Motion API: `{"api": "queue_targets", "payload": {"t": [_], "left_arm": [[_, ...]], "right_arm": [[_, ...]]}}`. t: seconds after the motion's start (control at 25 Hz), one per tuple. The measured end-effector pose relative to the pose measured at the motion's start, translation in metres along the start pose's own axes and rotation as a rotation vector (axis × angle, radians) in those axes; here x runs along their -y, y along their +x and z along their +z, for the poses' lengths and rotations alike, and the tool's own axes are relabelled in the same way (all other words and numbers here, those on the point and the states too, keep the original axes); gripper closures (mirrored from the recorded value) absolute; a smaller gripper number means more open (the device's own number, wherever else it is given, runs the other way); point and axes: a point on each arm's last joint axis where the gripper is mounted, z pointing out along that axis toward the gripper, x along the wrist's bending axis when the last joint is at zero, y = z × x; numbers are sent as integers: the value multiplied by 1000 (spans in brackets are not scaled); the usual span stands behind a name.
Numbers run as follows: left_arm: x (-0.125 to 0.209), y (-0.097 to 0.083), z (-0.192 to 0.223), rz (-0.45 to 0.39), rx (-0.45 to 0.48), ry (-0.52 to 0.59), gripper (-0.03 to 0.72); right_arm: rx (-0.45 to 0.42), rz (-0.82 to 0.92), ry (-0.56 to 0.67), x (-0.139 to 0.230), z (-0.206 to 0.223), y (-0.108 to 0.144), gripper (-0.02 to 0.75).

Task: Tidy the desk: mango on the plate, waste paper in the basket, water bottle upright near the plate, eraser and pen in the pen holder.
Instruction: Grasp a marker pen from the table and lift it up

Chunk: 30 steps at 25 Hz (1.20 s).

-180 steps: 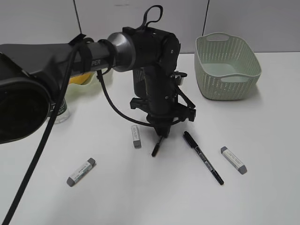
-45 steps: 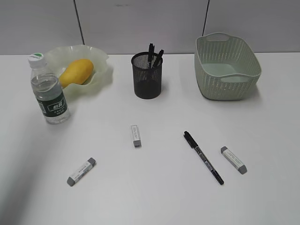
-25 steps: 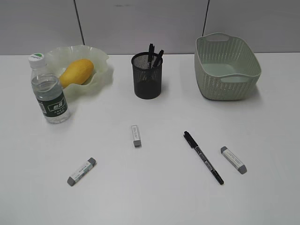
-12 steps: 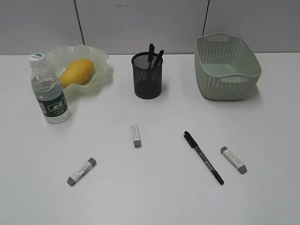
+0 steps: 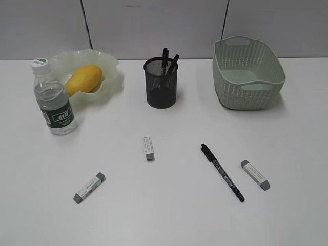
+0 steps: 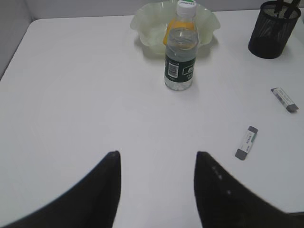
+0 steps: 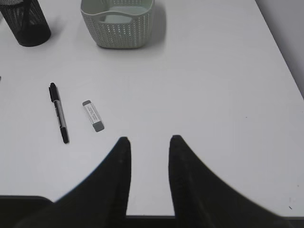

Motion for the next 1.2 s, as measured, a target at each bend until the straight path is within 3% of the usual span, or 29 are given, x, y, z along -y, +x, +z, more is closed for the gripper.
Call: {"api": "queue_targets", "payload": {"t": [0.52, 0.6, 0.68, 0.8, 1.0, 1.2], "left_arm": [[0, 0, 0, 6, -5, -2, 313], [0, 0, 0, 6, -5, -2, 236], [0, -1, 0, 0, 6, -2, 106], [0, 0, 0, 6, -5, -2, 45], [0, 0, 0, 6, -5, -3, 58], [0, 0, 0, 4, -9, -3, 145]], "right_arm": [[0, 0, 0, 0, 0, 0, 501], [0, 0, 0, 0, 0, 0, 501], [0, 0, 0, 0, 0, 0, 501], [0, 0, 0, 0, 0, 0, 501], [0, 0, 0, 0, 0, 0, 501], [0, -4, 0, 0, 0, 0, 501]]}}
